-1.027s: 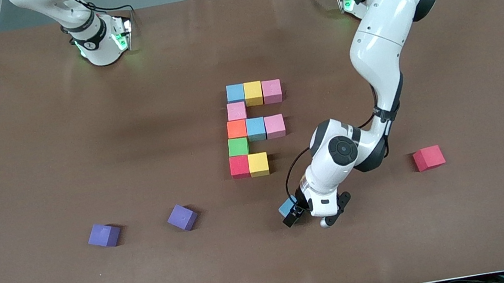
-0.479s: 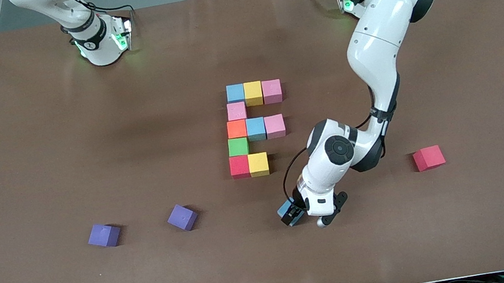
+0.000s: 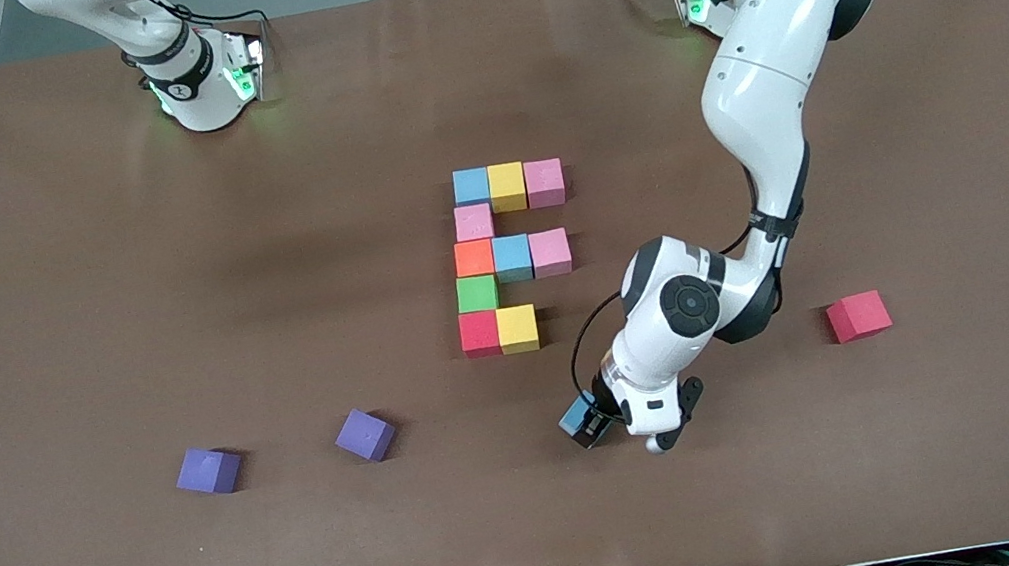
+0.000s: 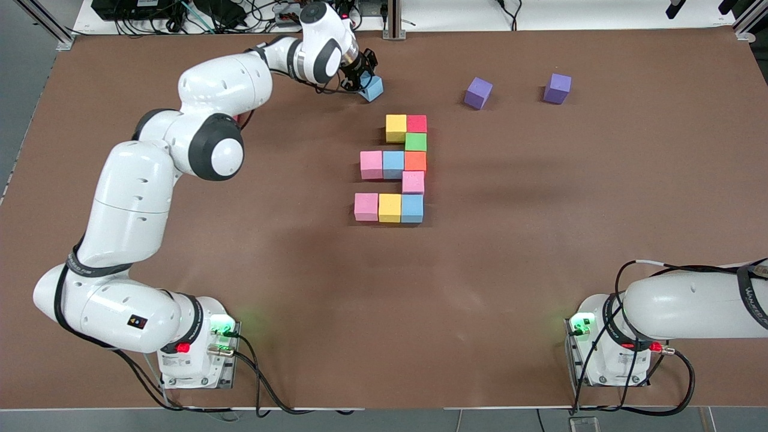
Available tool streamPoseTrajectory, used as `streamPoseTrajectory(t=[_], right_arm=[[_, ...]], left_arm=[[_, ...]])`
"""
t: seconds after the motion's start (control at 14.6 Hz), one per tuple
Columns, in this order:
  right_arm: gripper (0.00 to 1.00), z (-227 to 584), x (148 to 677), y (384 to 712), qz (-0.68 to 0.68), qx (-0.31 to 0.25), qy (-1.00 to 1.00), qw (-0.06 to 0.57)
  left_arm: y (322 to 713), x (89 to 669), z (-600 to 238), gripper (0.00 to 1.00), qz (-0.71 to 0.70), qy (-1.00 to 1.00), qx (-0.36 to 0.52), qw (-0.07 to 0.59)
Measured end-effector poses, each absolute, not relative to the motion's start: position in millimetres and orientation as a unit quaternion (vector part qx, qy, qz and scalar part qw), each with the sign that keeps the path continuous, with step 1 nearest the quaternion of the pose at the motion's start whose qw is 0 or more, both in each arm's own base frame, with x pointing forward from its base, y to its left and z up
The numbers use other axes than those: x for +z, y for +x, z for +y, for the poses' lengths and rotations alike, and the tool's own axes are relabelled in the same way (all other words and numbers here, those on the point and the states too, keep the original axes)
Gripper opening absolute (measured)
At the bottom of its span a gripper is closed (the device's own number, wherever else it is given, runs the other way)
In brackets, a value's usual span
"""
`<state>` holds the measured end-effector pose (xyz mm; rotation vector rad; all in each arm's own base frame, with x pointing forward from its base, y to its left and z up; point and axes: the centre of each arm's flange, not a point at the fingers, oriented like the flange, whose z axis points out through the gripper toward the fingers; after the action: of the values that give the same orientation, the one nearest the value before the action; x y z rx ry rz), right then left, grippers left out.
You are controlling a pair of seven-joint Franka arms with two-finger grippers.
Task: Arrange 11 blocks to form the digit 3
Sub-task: 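Carry the blue cube toward the figure with the left gripper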
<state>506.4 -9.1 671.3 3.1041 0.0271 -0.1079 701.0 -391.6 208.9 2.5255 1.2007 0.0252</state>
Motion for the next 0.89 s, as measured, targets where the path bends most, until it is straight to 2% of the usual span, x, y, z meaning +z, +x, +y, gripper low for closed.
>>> streamPoseTrajectory(t=[0.21, 0.48, 0.89], right_arm=[[1.0, -7.3, 670.8, 506.5, 0.011, -0.035, 0.999, 0.018], [1.0, -4.1, 669.9, 506.5, 0.014, -0.036, 0.999, 0.018], [1.0, -5.0, 669.6, 506.5, 0.013, -0.037, 0.999, 0.018]], left_arm=[[690.5, 227.1, -391.5, 0.55, 0.474, 0.868, -0.012, 0.15], [662.4, 221.0, -385.8, 0.55, 0.545, 0.831, -0.029, 0.108], [628.5, 224.3, -390.4, 0.55, 0.628, 0.775, -0.014, 0.066]])
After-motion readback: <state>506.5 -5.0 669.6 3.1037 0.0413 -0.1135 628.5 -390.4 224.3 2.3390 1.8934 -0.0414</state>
